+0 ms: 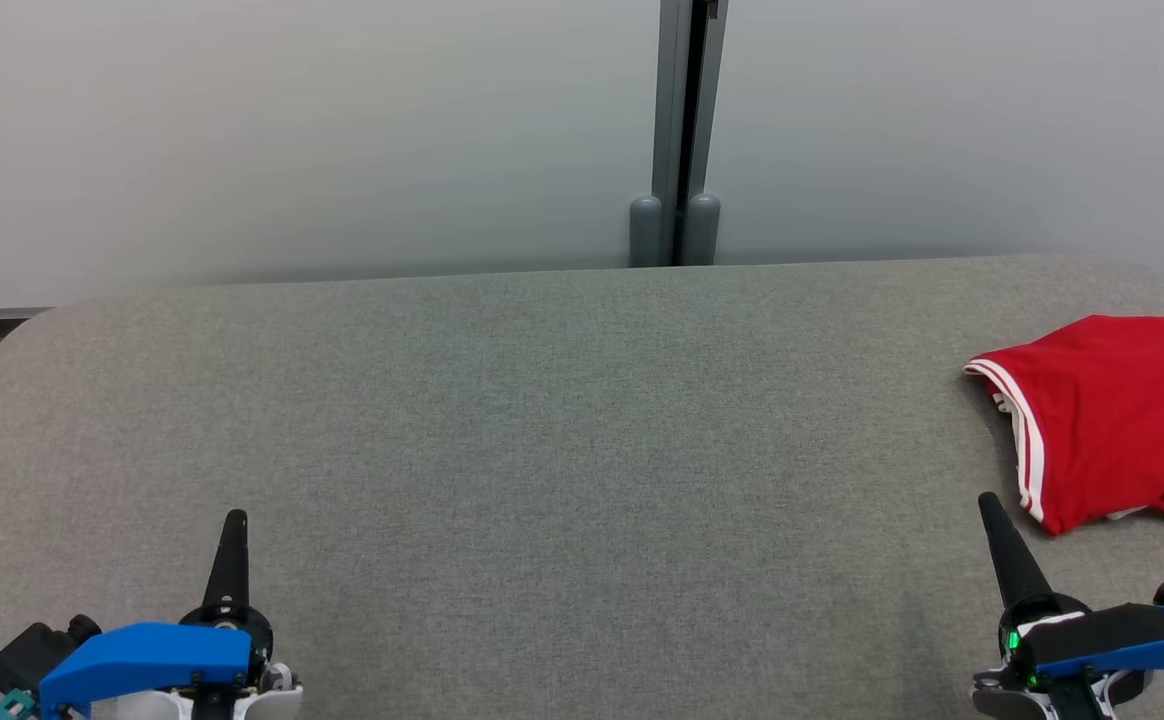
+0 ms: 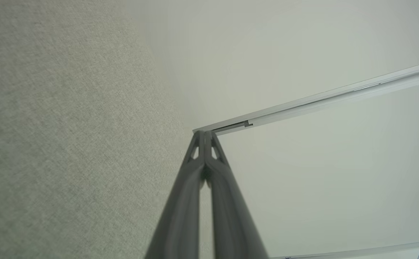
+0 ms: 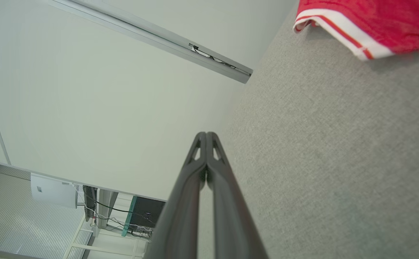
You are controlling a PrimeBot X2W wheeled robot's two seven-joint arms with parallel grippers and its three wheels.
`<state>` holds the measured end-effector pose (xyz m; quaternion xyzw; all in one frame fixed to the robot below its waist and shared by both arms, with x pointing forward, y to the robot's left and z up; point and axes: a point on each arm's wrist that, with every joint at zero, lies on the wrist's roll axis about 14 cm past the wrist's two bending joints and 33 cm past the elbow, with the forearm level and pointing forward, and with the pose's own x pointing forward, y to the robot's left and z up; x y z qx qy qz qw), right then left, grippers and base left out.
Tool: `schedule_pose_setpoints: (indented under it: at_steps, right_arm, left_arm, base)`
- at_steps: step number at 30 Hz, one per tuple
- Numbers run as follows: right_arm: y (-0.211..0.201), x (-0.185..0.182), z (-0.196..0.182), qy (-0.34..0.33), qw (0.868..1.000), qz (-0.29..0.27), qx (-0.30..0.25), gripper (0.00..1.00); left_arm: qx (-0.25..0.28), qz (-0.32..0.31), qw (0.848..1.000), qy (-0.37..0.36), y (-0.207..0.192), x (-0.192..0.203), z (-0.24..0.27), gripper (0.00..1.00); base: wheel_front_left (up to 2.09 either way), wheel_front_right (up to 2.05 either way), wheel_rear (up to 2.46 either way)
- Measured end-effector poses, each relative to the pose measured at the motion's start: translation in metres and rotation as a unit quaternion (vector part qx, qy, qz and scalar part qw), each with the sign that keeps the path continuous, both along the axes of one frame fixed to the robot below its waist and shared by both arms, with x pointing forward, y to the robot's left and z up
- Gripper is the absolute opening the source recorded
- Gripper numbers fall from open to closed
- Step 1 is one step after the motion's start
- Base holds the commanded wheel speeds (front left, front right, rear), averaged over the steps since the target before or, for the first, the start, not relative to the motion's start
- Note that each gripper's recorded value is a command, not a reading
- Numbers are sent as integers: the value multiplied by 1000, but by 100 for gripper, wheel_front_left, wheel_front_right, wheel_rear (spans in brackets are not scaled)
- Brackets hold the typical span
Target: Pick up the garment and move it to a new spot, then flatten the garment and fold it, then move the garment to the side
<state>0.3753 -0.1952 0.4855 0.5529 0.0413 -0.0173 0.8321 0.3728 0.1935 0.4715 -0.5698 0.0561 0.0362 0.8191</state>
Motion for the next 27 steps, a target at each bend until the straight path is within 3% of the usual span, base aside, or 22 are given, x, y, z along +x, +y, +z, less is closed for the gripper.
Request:
schedule_pose_setpoints:
  at_steps: [27]
  right_arm:
    - [-2, 7, 10, -19, 993, -11, 114, 0]
  left_arm:
    - [-102, 11, 994, -32, 4, 9, 18, 0]
  base:
    - [0, 0, 0]
